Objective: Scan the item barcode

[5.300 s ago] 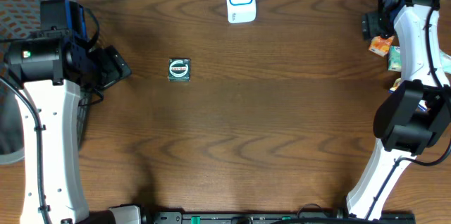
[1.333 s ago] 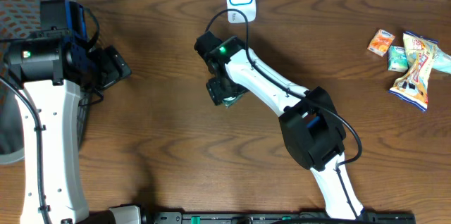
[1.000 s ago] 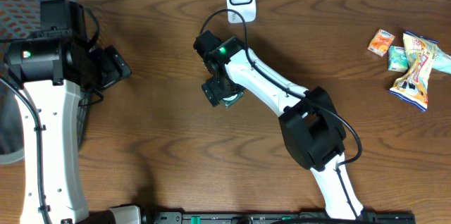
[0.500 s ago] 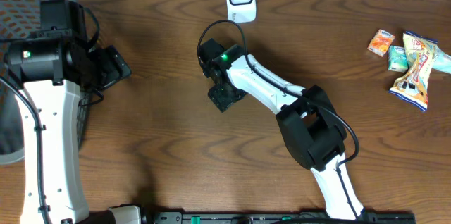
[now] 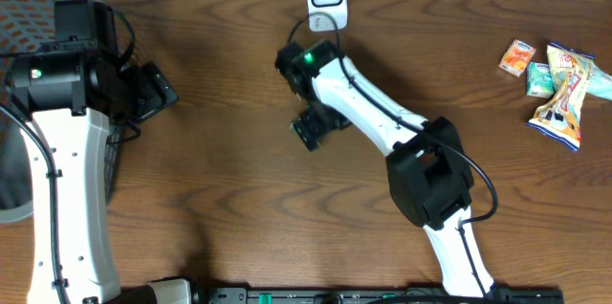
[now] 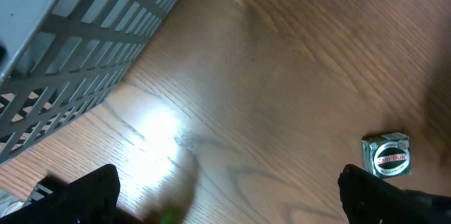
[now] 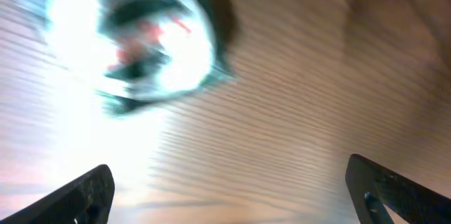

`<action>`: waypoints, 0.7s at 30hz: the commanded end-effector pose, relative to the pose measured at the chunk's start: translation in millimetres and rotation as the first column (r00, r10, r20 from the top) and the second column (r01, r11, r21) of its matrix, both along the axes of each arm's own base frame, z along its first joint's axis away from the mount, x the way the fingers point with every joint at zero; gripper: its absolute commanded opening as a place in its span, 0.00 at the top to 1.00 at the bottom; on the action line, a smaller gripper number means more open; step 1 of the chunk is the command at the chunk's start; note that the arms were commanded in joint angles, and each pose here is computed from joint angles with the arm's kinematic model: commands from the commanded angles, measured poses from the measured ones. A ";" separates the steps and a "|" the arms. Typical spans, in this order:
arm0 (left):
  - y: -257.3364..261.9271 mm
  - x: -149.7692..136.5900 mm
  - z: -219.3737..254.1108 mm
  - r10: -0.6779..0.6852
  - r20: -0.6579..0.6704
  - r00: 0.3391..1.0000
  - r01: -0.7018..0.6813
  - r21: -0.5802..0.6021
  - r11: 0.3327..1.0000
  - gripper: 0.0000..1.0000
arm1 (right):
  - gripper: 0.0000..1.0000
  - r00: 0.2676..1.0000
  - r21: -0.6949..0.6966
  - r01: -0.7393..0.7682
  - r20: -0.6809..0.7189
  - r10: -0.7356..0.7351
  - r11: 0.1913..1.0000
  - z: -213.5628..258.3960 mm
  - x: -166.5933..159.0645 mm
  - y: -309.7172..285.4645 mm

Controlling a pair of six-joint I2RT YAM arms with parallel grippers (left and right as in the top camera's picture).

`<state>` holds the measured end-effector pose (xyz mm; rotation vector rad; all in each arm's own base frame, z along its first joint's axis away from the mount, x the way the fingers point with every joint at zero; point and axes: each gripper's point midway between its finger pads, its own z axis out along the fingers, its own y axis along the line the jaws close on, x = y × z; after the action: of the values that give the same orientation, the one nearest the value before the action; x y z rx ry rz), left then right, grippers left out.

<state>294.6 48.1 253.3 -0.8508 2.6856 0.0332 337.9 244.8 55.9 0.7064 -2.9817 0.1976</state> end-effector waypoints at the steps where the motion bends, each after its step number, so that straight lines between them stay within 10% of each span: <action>1: 1.6 -0.5 -3.1 0.008 -0.013 1.000 -0.008 0.003 1.000 0.02 | 0.01 0.984 0.279 0.117 -0.163 -0.073 0.953 17.3 -23.9 55.8; 4: 1.6 -0.5 -3.1 0.009 -0.013 1.000 -0.009 0.003 1.000 0.02 | 0.22 0.983 0.389 0.155 -0.149 -0.104 0.908 20.1 -12.3 81.6; 8: 1.5 -0.5 -3.1 0.008 -0.013 1.000 -0.008 0.002 1.000 0.02 | 0.03 0.905 0.373 0.424 -0.131 -0.405 0.826 14.5 10.3 87.3; 11: 1.5 -0.5 -3.1 0.008 -0.013 1.000 -0.008 0.002 1.000 0.02 | 0.25 0.825 0.331 0.548 -0.062 -0.562 0.768 9.2 25.5 75.2; 21: 1.5 -0.5 -3.1 0.008 -0.013 1.000 -0.008 0.002 1.000 0.02 | 0.01 0.552 0.258 0.793 0.080 -0.830 0.552 -1.7 38.6 42.5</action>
<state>294.6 48.1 253.3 -0.8503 2.6858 0.0333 372.9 304.5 60.0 -0.5513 -3.1491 -0.2194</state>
